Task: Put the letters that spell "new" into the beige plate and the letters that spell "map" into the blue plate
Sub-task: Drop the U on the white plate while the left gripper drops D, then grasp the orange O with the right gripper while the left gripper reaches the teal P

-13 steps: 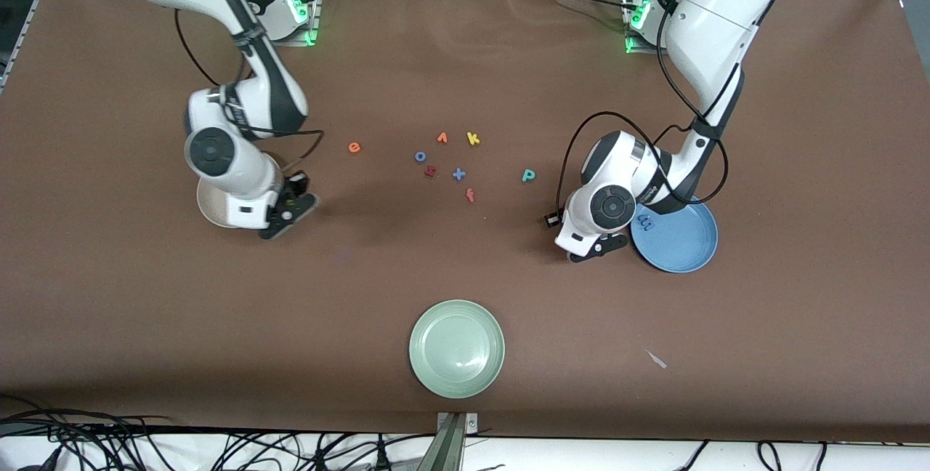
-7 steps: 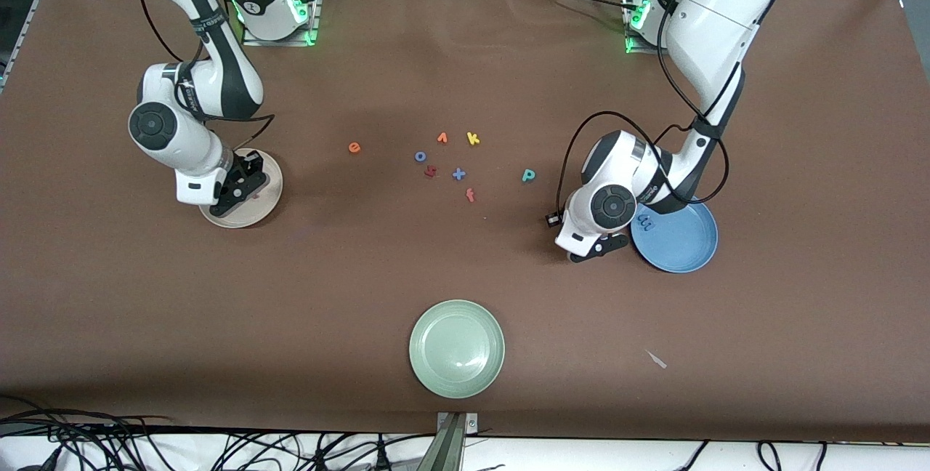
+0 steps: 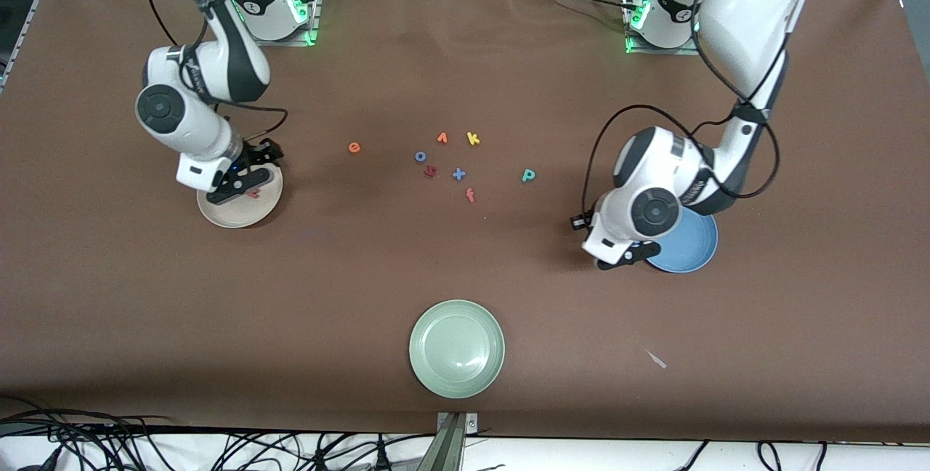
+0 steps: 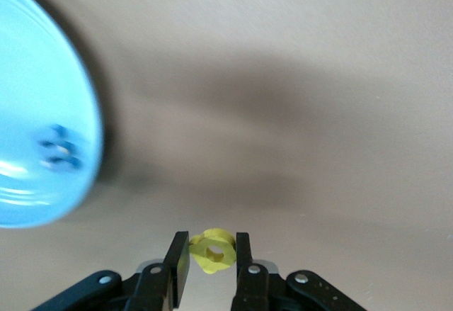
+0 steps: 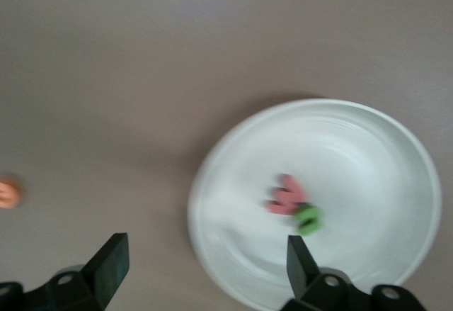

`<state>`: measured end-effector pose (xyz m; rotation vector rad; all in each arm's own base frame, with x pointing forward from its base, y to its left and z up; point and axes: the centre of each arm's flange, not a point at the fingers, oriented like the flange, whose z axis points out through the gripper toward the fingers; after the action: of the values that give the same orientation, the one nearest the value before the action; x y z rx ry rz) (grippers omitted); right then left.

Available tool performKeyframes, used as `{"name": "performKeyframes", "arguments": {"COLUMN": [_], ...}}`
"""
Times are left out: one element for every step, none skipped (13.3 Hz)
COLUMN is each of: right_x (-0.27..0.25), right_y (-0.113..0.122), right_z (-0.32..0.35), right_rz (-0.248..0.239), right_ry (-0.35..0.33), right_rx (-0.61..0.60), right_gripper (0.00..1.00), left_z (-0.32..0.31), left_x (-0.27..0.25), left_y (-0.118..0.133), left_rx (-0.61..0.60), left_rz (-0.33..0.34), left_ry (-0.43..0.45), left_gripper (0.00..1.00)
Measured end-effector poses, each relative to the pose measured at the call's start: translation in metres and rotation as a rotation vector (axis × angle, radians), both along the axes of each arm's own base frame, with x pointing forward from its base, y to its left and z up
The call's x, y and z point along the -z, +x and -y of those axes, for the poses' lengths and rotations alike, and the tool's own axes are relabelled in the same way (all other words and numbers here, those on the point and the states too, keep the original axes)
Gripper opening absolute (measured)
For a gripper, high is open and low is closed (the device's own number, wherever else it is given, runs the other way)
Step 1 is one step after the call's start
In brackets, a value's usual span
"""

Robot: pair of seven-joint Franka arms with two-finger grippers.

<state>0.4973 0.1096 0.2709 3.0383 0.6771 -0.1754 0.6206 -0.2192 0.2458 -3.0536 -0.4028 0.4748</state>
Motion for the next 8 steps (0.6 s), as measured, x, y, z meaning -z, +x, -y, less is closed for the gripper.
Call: {"name": "performKeyframes", "arguments": {"right_x": [-0.005, -0.008, -0.008, -0.007, -0.005, -0.002, 0.003, 0.011], "right_y": [-0.006, -0.012, -0.02, -0.029, -0.04, -0.05, -0.059, -0.066], "right_z": [-0.021, -0.041, -0.062, -0.083, -0.104, -0.121, -0.13, -0.13], "right_rz": [0.007, 0.014, 0.022, 0.038, 0.056, 0.074, 0.092, 0.11], "right_ry": [0.001, 0.0, 0.0, 0.005, 0.013, 0.025, 0.04, 0.053], "right_rx": [0.024, 0.056, 0.097, 0.141, 0.178, 0.206, 0.224, 0.236], "right_gripper": [1.0, 1.0, 1.0, 1.0, 1.0, 1.0, 1.0, 1.0], "left_z": [-0.02, -0.045, -0.072, -0.101, -0.128, -0.153, -0.171, -0.184], "left_x": [-0.003, -0.002, -0.001, 0.0, 0.002, 0.007, 0.015, 0.025], "left_y": [0.005, 0.01, 0.016, 0.02, 0.023, 0.024, 0.021, 0.017], "left_rx": [0.03, 0.063, 0.094, 0.122, 0.148, 0.168, 0.189, 0.211], "left_rz": [-0.01, -0.025, -0.033, -0.037, -0.042, -0.049, -0.063, -0.081], "left_ry": [-0.013, -0.03, -0.051, -0.074, -0.097, -0.117, -0.135, -0.149], "left_gripper": [0.3, 0.3, 0.3, 0.3, 0.3, 0.3, 0.3, 0.3]}}
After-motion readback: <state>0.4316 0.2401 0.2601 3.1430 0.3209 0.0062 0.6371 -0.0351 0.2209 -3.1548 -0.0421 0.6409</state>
